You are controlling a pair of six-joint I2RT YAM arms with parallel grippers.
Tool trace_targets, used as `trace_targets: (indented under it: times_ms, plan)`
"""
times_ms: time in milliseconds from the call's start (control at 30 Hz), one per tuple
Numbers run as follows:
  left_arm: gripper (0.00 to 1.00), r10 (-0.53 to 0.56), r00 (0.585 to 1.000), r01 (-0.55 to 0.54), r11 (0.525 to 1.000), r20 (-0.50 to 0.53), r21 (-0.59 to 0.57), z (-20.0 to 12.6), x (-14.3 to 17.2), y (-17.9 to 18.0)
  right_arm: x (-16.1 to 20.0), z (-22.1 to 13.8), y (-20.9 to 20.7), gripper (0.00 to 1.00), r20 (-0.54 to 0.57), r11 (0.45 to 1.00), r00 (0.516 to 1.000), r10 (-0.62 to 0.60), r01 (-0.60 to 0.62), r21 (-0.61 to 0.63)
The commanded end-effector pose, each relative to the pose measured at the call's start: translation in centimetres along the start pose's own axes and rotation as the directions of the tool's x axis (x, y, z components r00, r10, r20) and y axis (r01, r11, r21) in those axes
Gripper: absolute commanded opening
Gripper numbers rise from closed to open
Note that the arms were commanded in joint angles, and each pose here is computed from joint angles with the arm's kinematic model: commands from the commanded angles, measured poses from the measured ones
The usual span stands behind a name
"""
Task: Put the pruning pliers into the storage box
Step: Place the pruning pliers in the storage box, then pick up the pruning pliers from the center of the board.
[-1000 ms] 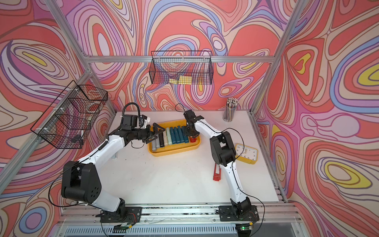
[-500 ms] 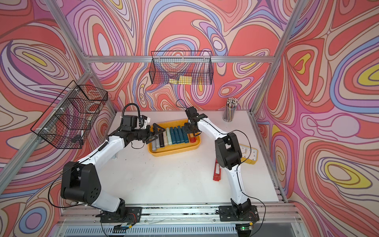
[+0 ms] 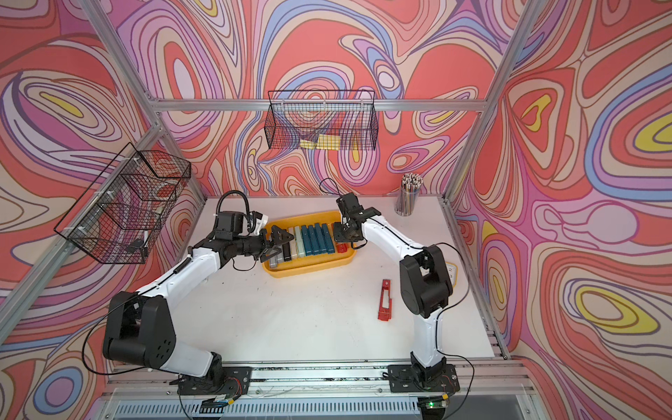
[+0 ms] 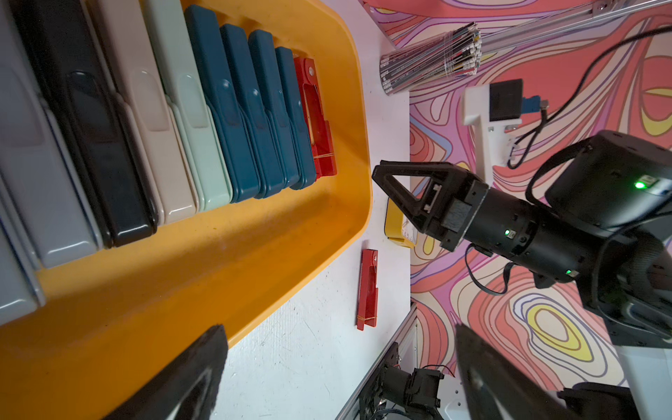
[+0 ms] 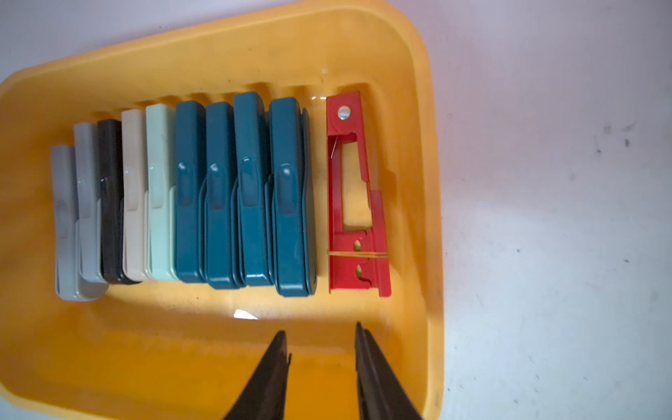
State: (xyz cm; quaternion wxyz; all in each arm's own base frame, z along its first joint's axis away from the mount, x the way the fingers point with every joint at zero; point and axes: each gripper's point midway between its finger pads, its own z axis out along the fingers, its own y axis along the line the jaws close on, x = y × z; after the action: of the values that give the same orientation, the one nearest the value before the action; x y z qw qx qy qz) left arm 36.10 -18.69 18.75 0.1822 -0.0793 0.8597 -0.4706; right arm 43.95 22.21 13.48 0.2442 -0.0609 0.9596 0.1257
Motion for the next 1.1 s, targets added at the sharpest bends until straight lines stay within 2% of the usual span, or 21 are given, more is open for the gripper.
trace_targets:
  times_ms: [0, 200, 533, 1067]
  plan:
    - [0.99, 0.047, 0.999, -0.047, 0.998, 0.004, 0.039, -0.4, 0.8, -1.5, 0.6, -2.0, -1.0, 0.38, 0.027, 0.999, 0.999, 0.031, -0.032, 0.031]
    - [0.99, 0.067, 0.998, -0.066, 0.997, -0.020, 0.045, -0.3, 3.0, -2.1, 4.0, -5.0, -3.2, 0.46, 0.033, 0.990, 0.995, 0.099, -0.102, 0.098]
    - [0.99, 0.081, 0.995, -0.078, 0.996, -0.062, 0.049, 0.2, 6.4, -1.8, 10.2, -8.3, -6.1, 0.50, 0.035, 0.966, 0.979, 0.201, -0.204, 0.158]
    - [0.99, 0.097, 0.989, -0.093, 0.995, -0.107, 0.038, 0.9, 9.6, -1.7, 16.2, -9.6, -8.6, 0.53, 0.015, 0.932, 0.955, 0.297, -0.293, 0.214]
